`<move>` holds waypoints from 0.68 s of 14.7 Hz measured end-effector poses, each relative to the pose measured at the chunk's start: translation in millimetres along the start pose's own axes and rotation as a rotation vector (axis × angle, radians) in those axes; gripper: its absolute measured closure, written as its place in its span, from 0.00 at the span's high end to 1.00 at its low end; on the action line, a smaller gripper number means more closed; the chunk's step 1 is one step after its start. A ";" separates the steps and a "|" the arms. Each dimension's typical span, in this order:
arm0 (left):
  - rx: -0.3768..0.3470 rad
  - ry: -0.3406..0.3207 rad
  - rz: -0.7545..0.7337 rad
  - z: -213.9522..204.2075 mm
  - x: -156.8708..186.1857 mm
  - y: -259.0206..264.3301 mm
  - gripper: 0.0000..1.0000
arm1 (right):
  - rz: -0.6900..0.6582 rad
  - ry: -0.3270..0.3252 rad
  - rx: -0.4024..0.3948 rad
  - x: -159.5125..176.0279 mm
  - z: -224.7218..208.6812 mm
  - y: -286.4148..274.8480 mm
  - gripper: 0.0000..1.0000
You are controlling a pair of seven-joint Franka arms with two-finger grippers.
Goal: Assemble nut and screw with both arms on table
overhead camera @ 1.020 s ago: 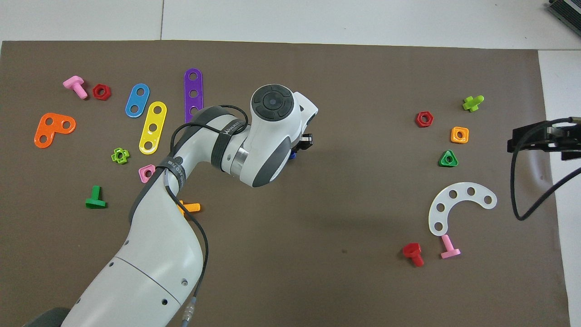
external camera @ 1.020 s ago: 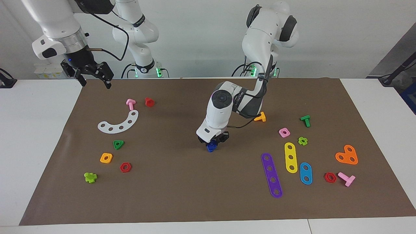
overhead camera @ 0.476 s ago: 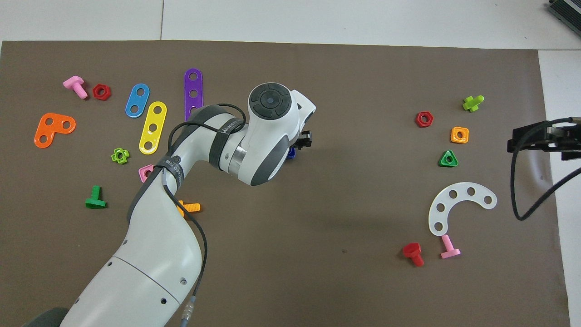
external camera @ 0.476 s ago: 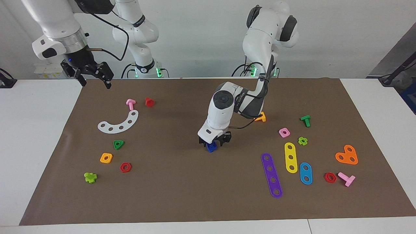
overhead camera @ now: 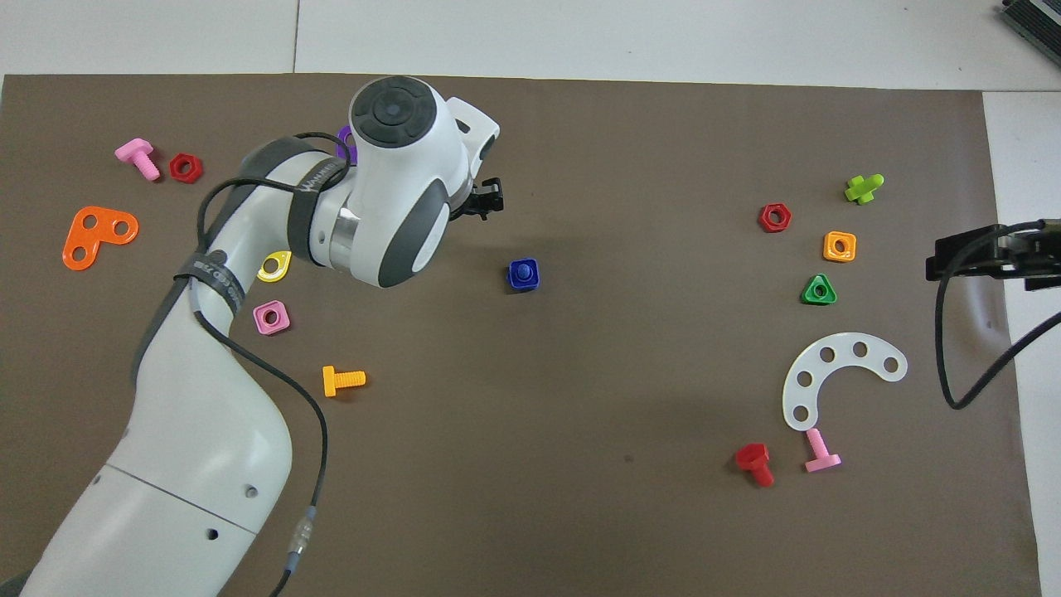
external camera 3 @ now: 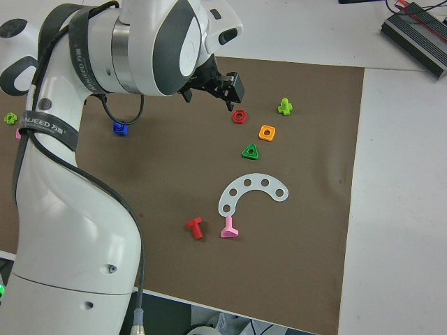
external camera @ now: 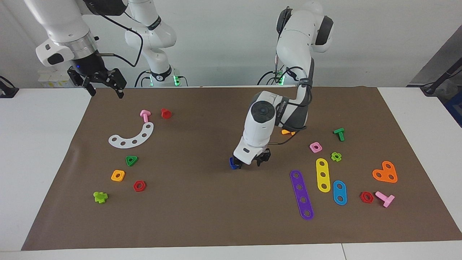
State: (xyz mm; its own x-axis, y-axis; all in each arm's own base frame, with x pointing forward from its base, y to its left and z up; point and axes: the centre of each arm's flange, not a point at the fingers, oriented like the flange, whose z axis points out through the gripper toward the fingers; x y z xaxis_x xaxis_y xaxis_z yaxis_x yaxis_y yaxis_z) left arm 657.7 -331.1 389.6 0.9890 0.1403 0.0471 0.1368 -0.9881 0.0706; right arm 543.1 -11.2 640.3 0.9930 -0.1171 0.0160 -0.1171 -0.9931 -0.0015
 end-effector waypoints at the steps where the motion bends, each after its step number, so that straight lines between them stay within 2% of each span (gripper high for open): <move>1: -0.010 0.021 -0.020 -20.9 13.9 -21.2 0.80 | 0.000 0.000 0.000 0.0 0.0 -0.1 1.00; 5: 0.003 0.023 0.026 -87.8 57.2 -138.0 0.80 | 0.002 0.001 0.000 0.1 -0.4 1.1 1.00; 7: 0.008 0.029 0.055 -105.2 73.2 -194.4 0.80 | 0.004 0.001 0.000 0.1 -0.6 2.2 1.00; 10: 0.019 0.009 0.108 -113.6 82.1 -244.6 0.80 | 0.001 0.001 0.000 0.0 -0.7 0.8 1.00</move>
State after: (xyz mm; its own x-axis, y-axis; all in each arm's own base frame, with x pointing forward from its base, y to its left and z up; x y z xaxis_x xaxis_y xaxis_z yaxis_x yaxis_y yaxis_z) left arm 699.1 -70.6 489.4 0.9975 0.0332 0.0625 0.0304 -0.9985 0.0460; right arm 543.0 -12.0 641.0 0.9928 -0.1184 0.0169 -0.1184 -0.9930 -0.0017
